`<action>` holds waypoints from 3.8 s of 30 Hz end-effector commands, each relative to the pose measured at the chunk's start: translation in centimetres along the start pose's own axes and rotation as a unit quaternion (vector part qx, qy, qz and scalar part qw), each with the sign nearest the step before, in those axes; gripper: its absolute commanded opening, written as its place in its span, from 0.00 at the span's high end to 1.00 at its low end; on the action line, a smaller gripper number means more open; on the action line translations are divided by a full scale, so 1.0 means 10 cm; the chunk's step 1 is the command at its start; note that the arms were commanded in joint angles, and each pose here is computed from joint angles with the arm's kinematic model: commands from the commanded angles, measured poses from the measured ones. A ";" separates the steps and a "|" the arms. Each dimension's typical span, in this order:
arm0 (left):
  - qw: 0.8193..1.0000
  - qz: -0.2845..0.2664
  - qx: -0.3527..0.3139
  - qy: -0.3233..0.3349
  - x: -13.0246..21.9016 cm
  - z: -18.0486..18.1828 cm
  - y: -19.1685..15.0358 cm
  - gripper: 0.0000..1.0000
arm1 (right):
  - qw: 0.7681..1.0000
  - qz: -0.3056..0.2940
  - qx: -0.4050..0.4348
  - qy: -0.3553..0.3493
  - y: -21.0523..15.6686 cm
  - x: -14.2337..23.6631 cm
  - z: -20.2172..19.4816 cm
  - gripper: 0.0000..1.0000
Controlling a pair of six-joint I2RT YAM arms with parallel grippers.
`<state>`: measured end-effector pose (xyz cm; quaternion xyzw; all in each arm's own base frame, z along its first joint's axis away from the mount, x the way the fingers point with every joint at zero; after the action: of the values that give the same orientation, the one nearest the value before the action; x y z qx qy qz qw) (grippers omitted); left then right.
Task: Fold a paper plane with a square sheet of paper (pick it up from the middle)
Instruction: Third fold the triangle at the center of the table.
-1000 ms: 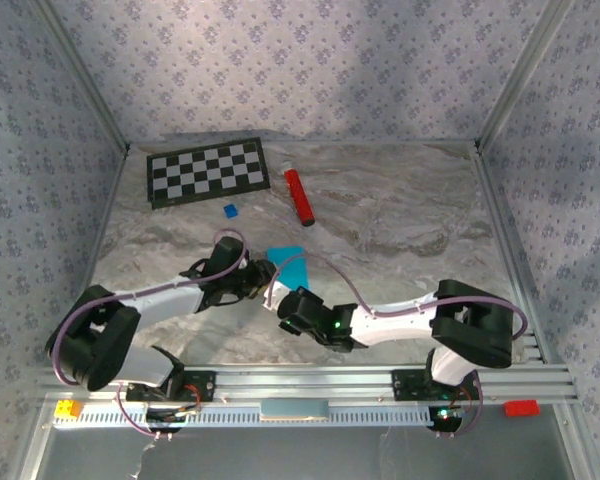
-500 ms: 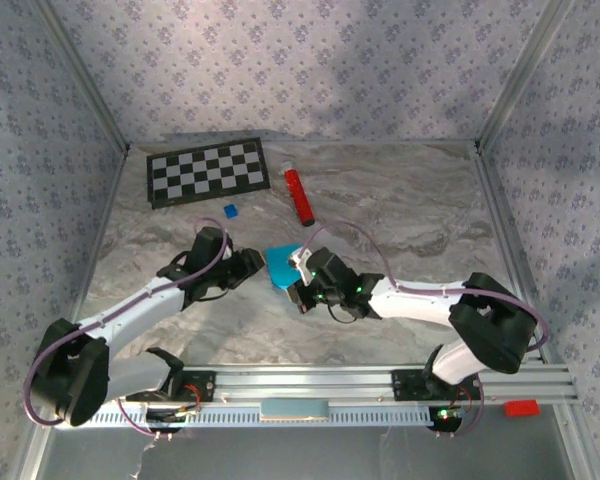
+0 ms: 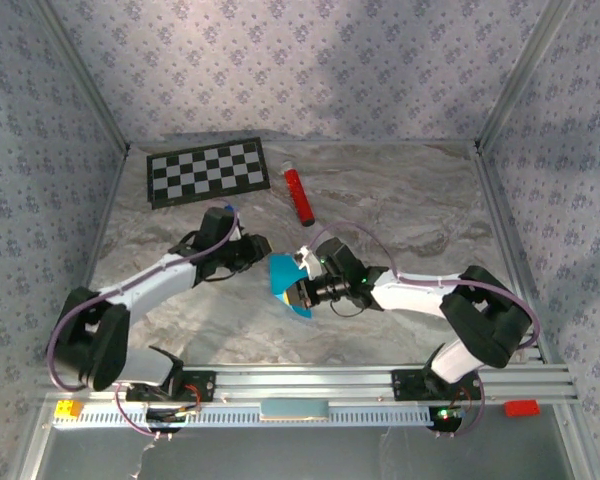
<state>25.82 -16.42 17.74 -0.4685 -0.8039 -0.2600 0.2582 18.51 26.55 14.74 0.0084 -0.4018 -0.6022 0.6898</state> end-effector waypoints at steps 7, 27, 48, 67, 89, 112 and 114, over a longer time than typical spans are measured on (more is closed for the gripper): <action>0.995 0.084 -0.041 -0.033 -0.52 -0.25 0.10 0.86 | 0.999 -0.009 -0.030 0.005 -0.12 -0.11 -0.04 1.00; 0.970 0.201 -0.082 0.111 -1.17 0.24 -0.22 0.98 | 0.999 0.009 -0.034 -0.034 -0.10 -0.25 -0.22 1.00; 0.970 0.198 -0.084 0.113 -1.14 0.30 -0.26 0.99 | 0.994 0.019 0.002 -0.105 -0.04 -0.11 -0.47 1.00; 0.971 0.192 -0.076 0.117 -1.13 0.33 -0.28 0.99 | 0.989 0.031 0.015 -0.146 -0.03 -0.11 -0.51 1.00; 0.972 0.189 -0.071 0.123 -1.12 0.36 -0.29 0.99 | 0.986 0.037 0.020 -0.164 -0.02 -0.14 -0.54 1.00; 0.973 0.185 -0.069 0.122 -1.11 0.36 -0.30 0.99 | 0.982 0.052 0.015 -0.178 -0.09 -0.15 -0.60 1.00; 0.973 0.184 -0.070 0.121 -1.11 0.35 -0.30 0.99 | 0.982 0.053 0.015 -0.179 -0.10 -0.15 -0.60 1.00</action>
<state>28.98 -23.32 9.57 -0.6043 -0.6734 -0.3065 0.2958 21.18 24.83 9.96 -0.0953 -0.5138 -0.5649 0.6386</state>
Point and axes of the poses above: each hand's point on the last joint's axis, 136 mm out from that joint toward the fingers, its own x axis back along the fingers, its own z axis along the line the jaws close on, y = z × x, the point moved 10 cm from there along x, back along the fingers, and after that the axes turned 3 degrees about x, right-handed, at the moved point
